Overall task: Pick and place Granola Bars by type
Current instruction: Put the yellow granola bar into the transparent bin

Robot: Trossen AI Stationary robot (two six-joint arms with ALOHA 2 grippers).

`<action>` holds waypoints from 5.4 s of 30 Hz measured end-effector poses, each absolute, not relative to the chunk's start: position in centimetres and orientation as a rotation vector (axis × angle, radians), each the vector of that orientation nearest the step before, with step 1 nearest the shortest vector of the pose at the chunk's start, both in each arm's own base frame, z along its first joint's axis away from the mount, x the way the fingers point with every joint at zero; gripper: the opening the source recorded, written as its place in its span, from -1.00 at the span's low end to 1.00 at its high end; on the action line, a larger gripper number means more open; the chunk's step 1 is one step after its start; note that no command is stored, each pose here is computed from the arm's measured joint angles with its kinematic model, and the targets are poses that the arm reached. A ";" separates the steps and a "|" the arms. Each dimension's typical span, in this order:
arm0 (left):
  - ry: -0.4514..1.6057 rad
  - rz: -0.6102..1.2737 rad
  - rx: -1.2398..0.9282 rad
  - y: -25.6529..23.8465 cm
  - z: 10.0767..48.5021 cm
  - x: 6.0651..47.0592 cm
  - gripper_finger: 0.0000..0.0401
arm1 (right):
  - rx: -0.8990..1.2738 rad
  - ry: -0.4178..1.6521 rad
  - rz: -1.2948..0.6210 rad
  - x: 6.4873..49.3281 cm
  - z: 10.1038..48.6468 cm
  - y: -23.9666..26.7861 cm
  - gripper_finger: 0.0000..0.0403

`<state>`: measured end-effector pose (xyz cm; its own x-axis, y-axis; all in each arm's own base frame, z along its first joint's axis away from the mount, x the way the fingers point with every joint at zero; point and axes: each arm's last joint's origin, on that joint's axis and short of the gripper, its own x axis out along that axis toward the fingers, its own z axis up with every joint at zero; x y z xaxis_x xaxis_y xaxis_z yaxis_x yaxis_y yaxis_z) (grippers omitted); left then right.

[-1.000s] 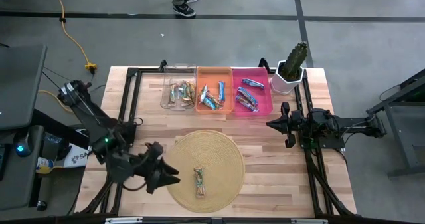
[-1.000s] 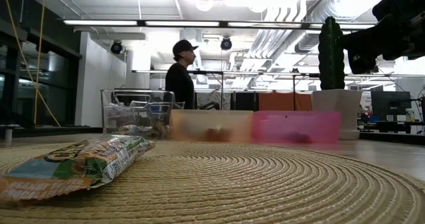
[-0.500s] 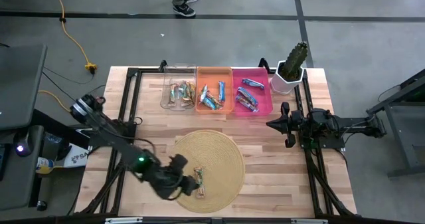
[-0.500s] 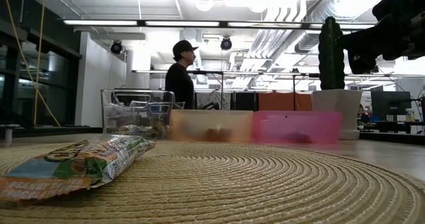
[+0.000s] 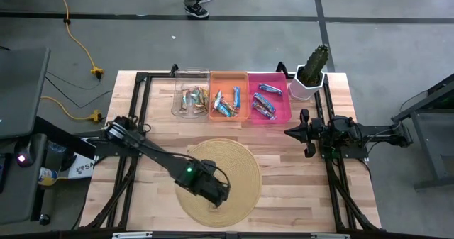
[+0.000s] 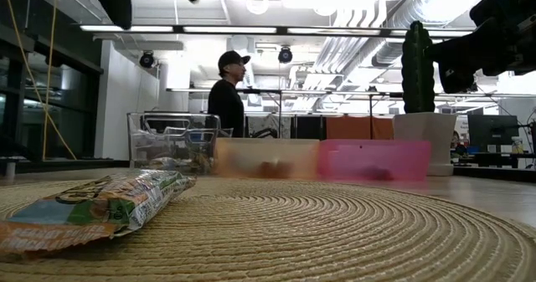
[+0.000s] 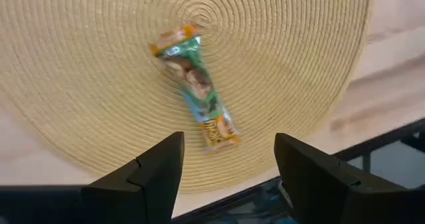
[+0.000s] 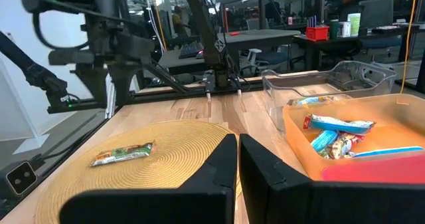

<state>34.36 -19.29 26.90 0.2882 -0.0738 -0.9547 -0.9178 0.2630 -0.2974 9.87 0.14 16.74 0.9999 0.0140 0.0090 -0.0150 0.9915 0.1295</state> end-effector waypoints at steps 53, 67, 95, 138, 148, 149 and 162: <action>1.131 1.091 -1.204 -19.6 17.1 38.4 0.16 | 0.130 0.010 0.013 10.0 16.6 0.1 -1.00; 1.157 1.078 -1.188 -19.8 16.1 38.6 0.16 | 0.130 0.010 0.013 10.0 16.6 0.1 -1.00; 1.228 1.053 -1.164 -20.0 15.6 38.6 -0.48 | 0.130 0.010 0.013 10.0 16.6 0.1 -1.00; 0.877 0.599 -0.897 -20.4 29.1 41.5 -0.48 | 0.130 0.011 0.013 10.0 16.6 0.1 -1.00; 0.513 0.289 -0.503 -20.3 36.7 42.7 -0.48 | 0.130 0.011 0.013 10.0 16.6 0.1 -1.00; 0.485 0.285 -0.487 -20.1 37.1 42.7 -0.48 | 0.130 0.011 0.013 10.0 16.6 0.1 -1.00; 0.349 0.417 -0.262 -18.2 45.0 34.9 -0.48 | 0.130 0.022 0.011 10.1 16.5 0.1 -1.00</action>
<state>34.95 -18.23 44.97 0.8564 0.3483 -0.3811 -0.4369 0.8822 -0.1756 10.07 0.14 16.50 0.9997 0.0126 -0.0212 -0.0097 0.9915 0.1298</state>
